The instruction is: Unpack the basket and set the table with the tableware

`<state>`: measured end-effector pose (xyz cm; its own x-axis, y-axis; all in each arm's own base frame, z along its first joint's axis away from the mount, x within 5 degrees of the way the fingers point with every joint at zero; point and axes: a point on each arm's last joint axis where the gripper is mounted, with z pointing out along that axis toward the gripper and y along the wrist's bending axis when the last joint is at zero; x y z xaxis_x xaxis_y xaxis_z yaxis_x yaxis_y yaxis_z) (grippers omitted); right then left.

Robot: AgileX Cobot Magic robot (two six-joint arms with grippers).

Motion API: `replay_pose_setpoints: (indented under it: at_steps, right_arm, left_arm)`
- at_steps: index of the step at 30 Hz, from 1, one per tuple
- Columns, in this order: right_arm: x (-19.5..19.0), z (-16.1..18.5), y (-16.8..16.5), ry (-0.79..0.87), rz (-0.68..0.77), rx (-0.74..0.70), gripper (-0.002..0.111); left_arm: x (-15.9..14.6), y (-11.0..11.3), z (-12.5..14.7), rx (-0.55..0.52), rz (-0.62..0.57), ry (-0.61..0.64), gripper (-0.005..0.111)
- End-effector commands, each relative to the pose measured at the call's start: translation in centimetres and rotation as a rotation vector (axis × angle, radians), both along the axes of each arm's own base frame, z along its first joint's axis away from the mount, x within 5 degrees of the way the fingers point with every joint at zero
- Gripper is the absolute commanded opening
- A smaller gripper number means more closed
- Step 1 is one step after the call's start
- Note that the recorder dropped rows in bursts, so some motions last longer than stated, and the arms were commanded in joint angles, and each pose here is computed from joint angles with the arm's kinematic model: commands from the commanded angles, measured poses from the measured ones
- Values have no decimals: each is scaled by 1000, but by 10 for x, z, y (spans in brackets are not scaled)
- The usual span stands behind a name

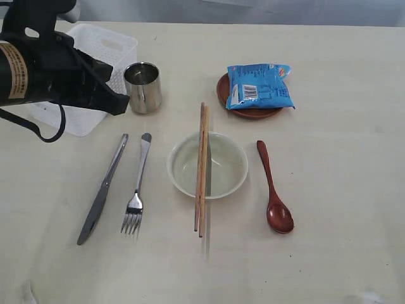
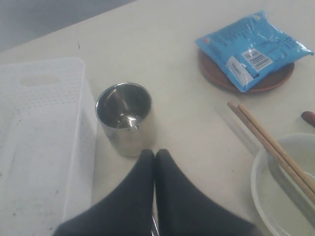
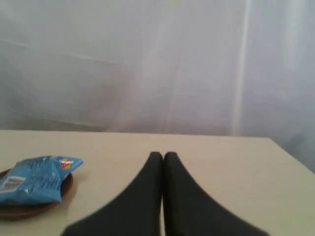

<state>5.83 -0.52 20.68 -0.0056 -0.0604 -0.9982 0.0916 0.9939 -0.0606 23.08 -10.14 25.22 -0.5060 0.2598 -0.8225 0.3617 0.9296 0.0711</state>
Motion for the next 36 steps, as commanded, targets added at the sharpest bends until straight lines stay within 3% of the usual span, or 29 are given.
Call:
replay_pose_setpoints:
  at_steps: [1, 24, 29, 32, 36]
  right_arm:
    - [-1, -9, 0, 82, 1, 36, 0]
    - [-1, -11, 1, 112, 3, 41, 0]
    - [-1, -11, 1, 112, 3, 41, 0]
    - [-1, -11, 1, 112, 3, 41, 0]
    - [-1, -11, 1, 112, 3, 41, 0]
  left_arm:
    - [-2, 2, 1, 1, 0, -7, 0]
    - [-2, 1, 2, -1, -1, -10, 0]
    - [-14, 11, 24, -5, 9, -93, 0]
    - [-31, 37, 55, -156, 144, -178, 0]
    - [-74, 78, 89, -527, 436, -232, 0]
